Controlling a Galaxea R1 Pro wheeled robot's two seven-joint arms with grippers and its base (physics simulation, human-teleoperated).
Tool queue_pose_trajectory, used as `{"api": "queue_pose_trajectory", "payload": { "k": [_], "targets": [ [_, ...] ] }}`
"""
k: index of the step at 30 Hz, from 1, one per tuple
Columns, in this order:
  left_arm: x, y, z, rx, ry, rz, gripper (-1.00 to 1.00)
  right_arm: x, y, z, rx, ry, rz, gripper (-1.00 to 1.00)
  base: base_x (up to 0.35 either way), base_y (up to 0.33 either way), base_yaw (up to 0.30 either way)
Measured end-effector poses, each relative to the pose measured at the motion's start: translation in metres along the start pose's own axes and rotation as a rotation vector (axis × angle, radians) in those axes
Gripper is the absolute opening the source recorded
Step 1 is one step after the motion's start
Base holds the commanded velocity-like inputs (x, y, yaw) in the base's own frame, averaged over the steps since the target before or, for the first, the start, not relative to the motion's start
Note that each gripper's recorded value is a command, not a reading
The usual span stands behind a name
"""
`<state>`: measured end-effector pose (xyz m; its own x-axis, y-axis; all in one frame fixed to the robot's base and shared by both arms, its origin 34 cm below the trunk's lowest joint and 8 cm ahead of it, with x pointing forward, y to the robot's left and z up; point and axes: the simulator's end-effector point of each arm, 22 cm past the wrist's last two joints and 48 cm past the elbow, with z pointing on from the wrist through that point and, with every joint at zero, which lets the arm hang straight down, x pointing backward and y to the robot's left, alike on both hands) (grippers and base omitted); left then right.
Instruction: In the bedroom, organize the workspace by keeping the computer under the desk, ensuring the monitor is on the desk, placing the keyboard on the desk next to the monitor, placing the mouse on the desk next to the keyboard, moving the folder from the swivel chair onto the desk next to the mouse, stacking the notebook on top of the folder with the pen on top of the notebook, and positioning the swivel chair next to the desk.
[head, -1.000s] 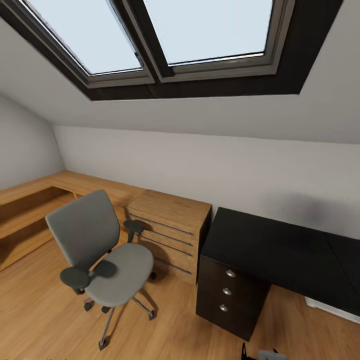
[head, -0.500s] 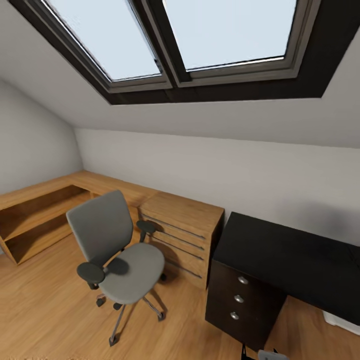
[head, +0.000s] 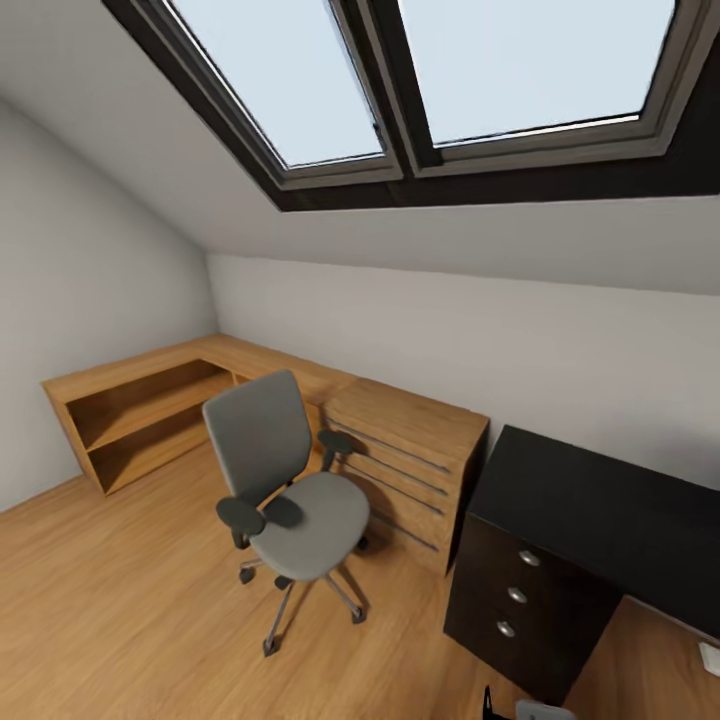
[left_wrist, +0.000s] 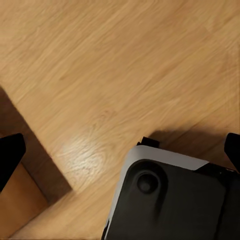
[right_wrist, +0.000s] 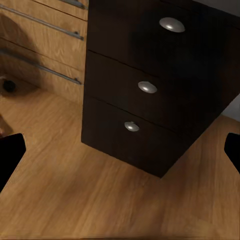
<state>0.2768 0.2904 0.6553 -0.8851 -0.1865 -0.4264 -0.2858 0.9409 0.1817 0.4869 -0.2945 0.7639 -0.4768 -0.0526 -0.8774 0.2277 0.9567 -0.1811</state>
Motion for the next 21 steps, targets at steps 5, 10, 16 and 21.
{"api": "queue_pose_trajectory", "payload": {
  "k": [5,10,16,21],
  "targets": [
    [0.003,0.0,0.0,0.0,0.006,0.003,1.0,0.003,0.0,0.0,0.0,0.006,-0.002,1.0,-0.052,0.035,0.16],
    [0.006,0.001,0.0,-0.002,0.013,0.005,1.0,0.007,0.001,-0.001,-0.002,0.017,-0.005,1.0,-0.011,0.007,0.153],
    [0.009,0.001,0.0,-0.002,0.022,0.007,1.0,0.014,0.001,-0.001,-0.003,0.043,-0.016,1.0,-0.002,0.002,0.152],
    [0.012,0.001,0.0,-0.003,0.029,0.009,1.0,0.019,0.001,-0.002,-0.003,0.057,-0.021,1.0,0.0,0.0,0.153]
  ]
}}
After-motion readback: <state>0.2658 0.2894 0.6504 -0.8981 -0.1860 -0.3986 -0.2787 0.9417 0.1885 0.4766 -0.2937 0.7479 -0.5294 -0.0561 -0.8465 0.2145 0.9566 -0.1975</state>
